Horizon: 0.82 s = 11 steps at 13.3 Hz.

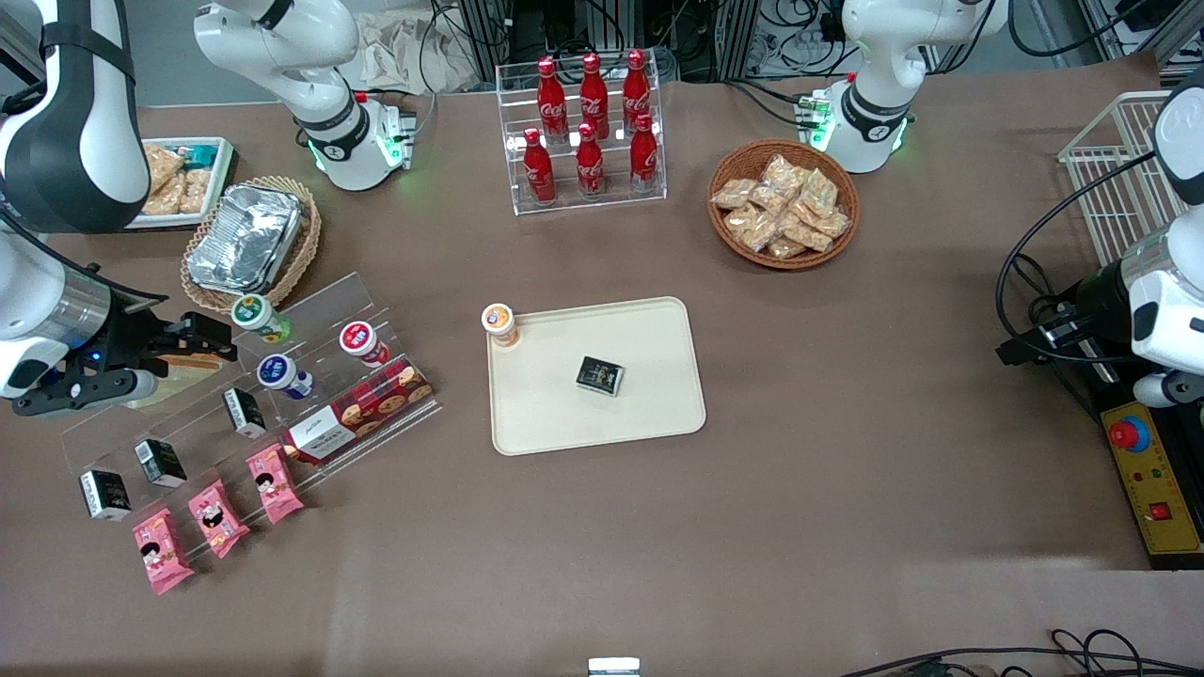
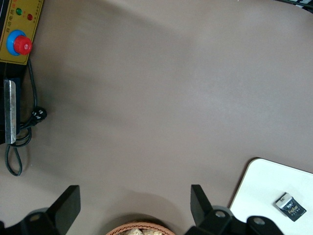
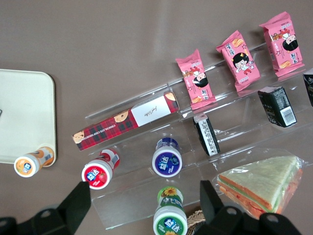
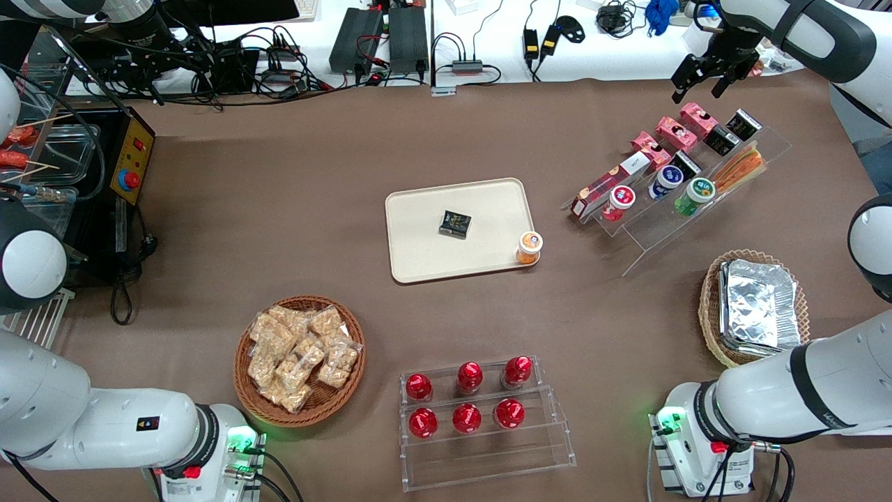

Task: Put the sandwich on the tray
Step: 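Move the right gripper over the wrapped sandwich in the acrylic rack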

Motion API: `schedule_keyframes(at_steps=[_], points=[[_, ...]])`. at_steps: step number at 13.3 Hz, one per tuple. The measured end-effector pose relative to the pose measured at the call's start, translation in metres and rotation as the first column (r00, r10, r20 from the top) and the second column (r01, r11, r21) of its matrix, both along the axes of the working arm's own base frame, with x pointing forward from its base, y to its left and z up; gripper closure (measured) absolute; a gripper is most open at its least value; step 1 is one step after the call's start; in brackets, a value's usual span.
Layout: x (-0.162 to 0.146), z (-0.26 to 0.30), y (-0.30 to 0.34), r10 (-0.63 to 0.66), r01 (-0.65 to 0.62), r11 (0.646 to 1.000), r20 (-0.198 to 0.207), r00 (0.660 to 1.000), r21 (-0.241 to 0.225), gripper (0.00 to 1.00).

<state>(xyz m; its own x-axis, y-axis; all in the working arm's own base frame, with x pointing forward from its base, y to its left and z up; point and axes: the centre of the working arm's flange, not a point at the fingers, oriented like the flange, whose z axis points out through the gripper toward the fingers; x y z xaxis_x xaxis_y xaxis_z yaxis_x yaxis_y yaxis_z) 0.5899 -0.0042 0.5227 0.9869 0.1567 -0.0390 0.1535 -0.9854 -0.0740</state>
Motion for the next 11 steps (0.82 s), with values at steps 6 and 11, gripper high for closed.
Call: schedule_keyframes(at_steps=[6, 11], points=[[0.0, 0.0, -0.003, -0.006, 0.006, 1.0, -0.001, 1.0, -0.001, 0.0], [-0.004, -0.006, -0.021, -0.035, 0.035, 0.999, -0.047, 0.998, -0.001, 0.0]])
